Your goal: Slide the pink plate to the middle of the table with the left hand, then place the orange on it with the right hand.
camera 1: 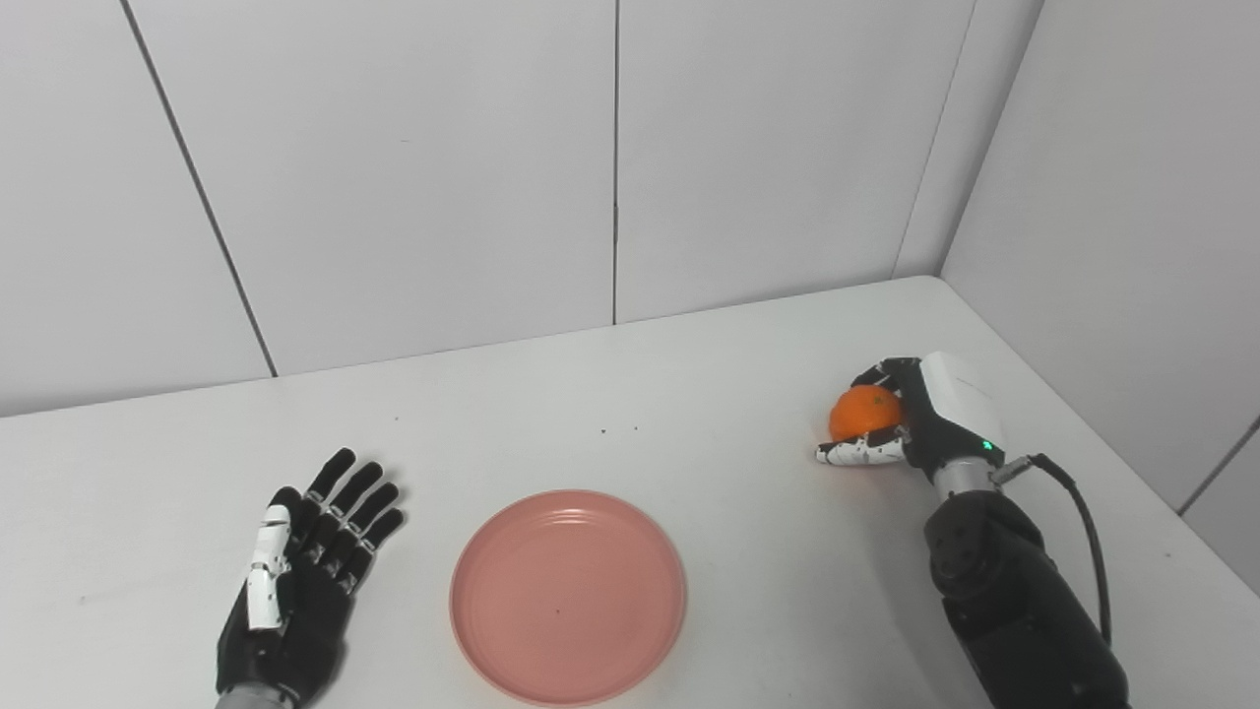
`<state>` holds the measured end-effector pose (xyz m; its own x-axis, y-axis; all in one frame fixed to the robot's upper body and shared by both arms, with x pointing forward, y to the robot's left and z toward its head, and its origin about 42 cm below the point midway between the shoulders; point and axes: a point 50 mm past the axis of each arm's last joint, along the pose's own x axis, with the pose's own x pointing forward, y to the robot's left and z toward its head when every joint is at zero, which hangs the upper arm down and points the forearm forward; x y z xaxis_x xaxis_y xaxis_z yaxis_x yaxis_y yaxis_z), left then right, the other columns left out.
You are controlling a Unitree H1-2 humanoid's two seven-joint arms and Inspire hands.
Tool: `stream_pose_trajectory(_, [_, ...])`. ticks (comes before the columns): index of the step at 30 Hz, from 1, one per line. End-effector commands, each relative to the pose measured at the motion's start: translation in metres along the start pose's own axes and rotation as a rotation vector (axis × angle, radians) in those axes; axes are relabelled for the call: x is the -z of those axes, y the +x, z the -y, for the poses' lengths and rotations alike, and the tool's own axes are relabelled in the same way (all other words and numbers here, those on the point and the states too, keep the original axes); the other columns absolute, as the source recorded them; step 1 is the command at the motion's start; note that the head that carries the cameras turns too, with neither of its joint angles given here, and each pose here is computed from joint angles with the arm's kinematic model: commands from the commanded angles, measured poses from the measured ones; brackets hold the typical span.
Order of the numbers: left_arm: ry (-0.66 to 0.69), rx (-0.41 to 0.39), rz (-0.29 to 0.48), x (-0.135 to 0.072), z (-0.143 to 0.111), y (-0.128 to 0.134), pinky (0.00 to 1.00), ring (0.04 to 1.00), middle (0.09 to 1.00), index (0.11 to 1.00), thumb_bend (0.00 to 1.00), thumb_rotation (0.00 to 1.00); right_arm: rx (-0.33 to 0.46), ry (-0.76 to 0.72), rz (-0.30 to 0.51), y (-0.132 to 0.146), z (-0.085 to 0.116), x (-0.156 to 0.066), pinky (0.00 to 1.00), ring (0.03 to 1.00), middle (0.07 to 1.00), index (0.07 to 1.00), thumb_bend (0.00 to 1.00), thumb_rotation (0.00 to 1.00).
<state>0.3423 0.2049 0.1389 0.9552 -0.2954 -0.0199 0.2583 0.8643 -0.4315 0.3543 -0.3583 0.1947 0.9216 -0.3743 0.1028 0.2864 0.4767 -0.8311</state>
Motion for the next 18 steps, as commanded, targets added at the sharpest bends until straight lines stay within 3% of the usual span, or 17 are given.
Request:
stream_pose_trajectory(1, [-0.002,-0.033,-0.048,0.008,-0.003,-0.003,0.87,0.857,0.866,0.863,0.32,1.0,0.116,-0.001,0.067,0.005,0.031,-0.016,0.29,0.37,0.45,0.482,0.52,0.13])
stream_pose_trajectory(13, [0.008,-0.025,-0.042,0.011,0.004,-0.002,0.86,0.853,0.859,0.857,0.33,1.0,0.227,0.067,0.317,-0.027,0.061,-0.085,0.28,0.363,0.435,0.483,0.52,0.13])
stream_pose_trajectory(15, [0.012,-0.027,-0.042,0.012,0.006,-0.002,0.86,0.85,0.855,0.852,0.33,1.0,0.227,0.076,0.375,-0.035,0.06,-0.101,0.29,0.369,0.438,0.508,0.53,0.03])
stream_pose_trajectory(18, [0.017,-0.03,-0.041,0.012,0.011,-0.003,0.85,0.847,0.853,0.849,0.33,1.0,0.215,0.087,0.429,-0.048,0.058,-0.124,0.29,0.367,0.438,0.516,0.53,0.01])
